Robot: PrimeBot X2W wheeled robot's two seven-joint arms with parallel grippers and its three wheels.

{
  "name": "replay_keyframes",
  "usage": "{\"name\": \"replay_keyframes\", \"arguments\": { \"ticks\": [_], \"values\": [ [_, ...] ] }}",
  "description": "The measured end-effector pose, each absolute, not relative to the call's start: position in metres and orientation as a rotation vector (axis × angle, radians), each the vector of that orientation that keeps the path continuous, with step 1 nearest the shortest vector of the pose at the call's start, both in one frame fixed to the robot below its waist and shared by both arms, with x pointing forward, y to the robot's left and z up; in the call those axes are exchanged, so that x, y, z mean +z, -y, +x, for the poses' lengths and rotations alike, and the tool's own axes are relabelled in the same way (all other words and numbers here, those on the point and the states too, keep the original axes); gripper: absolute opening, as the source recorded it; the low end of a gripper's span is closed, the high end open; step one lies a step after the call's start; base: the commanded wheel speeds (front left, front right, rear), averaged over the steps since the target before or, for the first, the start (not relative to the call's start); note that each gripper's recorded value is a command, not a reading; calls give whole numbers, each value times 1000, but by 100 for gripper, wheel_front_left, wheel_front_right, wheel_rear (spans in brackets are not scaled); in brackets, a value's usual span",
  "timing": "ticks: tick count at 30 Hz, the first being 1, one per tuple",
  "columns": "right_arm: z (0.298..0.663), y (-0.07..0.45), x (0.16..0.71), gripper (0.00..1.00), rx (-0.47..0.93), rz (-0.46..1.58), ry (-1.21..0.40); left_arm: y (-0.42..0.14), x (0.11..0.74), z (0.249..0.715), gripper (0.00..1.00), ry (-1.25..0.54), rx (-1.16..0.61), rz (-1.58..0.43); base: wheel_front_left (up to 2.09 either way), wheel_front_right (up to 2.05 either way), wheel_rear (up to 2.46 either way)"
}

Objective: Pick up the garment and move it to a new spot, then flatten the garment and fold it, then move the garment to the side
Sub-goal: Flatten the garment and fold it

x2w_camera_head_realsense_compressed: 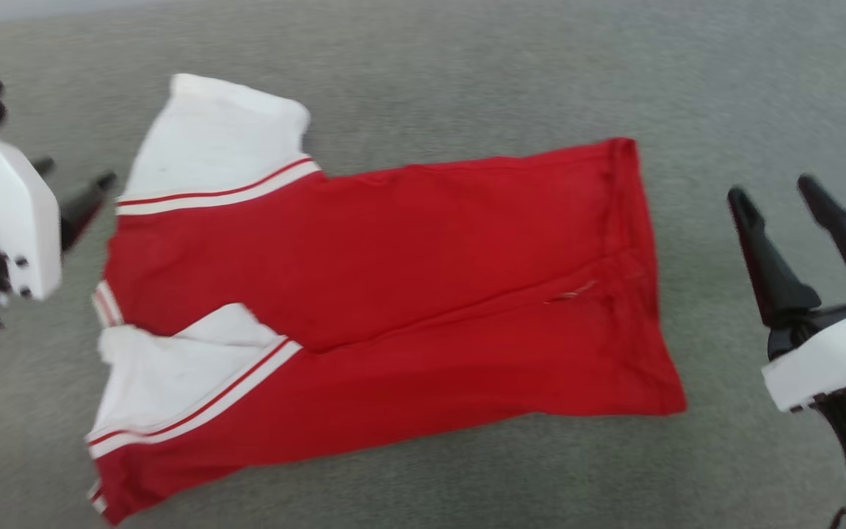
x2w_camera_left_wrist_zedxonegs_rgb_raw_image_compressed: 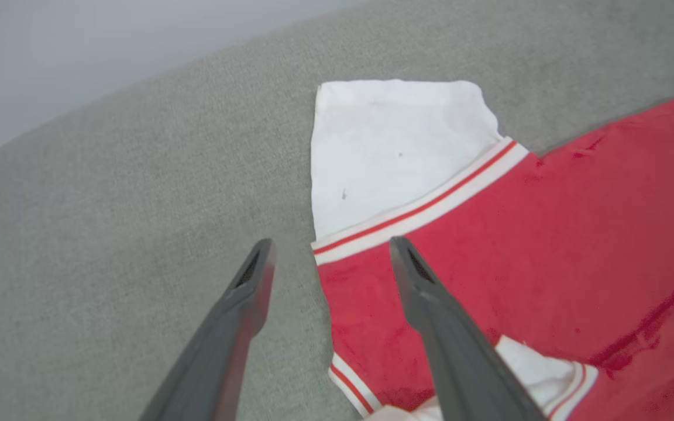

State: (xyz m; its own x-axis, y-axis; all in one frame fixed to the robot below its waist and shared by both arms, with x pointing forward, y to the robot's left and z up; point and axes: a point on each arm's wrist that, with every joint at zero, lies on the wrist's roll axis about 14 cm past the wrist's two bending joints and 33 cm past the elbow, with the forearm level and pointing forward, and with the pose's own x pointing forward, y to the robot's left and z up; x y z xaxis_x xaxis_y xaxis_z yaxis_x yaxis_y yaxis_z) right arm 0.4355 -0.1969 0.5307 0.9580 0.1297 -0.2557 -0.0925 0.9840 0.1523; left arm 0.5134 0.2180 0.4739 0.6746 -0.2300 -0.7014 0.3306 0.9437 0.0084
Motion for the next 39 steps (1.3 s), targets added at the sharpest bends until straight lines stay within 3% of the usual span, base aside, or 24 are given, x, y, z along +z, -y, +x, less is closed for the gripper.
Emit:
{"name": "replay_keyframes", "arguments": {
  "ticks": [4, 8, 20, 26, 27, 28, 39],
  "values": [
    [434, 206, 550, 100, 54, 131, -103, -202, 471, 553, 100, -728, -359, 169, 0, 0, 0],
    [431, 212, 549, 100, 24, 130, -56, -198, 457, 579, 100, -749, -350, 172, 0, 0, 0],
    [436, 217, 517, 100, -5, 128, -126, -180, 387, 613, 100, -904, -321, 112, 0, 0, 0],
    [451, 205, 488, 100, 51, 139, -256, -182, 366, 623, 100, -977, -280, 92, 0, 0, 0],
    [456, 204, 484, 100, 60, 143, -275, -181, 364, 625, 82, -980, -276, 88, 0, 0, 0],
    [461, 202, 479, 100, 76, 140, -301, -178, 360, 625, 0, -1001, -275, 72, 0, 0, 0],
    [525, 178, 421, 100, 236, 75, -665, -168, 354, 629, 0, -1049, -308, 76, 0, 0, 0]
  ]
}}
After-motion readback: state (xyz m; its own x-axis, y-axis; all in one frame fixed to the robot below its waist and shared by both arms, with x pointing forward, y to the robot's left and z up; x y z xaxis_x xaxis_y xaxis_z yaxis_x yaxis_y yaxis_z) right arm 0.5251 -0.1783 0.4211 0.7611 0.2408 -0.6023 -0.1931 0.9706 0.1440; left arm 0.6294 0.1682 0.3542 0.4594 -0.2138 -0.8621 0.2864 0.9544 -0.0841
